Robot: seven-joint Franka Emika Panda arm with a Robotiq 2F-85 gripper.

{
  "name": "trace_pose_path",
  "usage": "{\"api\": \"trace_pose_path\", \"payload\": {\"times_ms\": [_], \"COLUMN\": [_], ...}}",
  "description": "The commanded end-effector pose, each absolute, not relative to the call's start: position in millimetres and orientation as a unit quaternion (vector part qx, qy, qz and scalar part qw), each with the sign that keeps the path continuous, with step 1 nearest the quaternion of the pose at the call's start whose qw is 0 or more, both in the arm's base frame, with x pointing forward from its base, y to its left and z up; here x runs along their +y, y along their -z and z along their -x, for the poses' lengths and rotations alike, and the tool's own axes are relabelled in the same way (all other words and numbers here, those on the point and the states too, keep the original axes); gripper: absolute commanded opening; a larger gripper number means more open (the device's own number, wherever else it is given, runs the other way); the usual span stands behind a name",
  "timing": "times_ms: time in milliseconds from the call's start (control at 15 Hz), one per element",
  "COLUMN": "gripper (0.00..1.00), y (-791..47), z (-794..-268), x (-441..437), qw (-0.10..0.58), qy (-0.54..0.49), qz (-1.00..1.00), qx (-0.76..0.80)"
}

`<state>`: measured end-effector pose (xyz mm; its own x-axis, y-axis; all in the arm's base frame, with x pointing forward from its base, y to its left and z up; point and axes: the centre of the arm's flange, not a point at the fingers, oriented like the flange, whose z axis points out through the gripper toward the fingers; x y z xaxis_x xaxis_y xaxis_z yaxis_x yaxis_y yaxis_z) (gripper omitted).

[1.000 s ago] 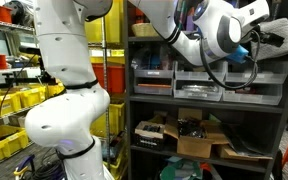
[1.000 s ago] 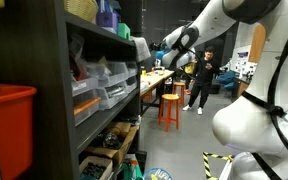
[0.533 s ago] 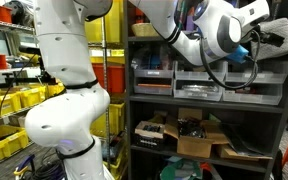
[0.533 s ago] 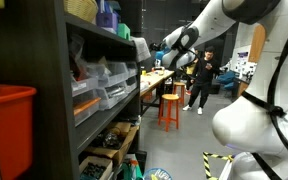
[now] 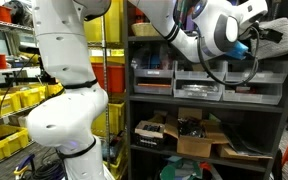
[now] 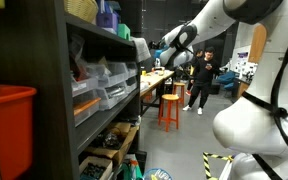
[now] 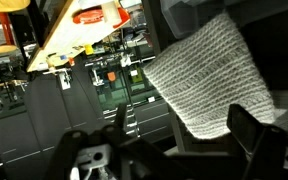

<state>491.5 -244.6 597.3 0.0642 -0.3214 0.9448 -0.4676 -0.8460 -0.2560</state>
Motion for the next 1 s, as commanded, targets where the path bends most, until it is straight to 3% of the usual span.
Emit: {"api": "trace_pose_path", "payload": {"times_ms": [0,933], "gripper": [1.00,1.00], "y": [-583.9,-574.1], "z": [-497.6,-544.6], "x": [-226.2,-231.8], "qw": [0.089,0.172], "qy": [-0.661,-0.641], "qz": [-0.708,-0.745], "qx": [-0.231,-0.066]}}
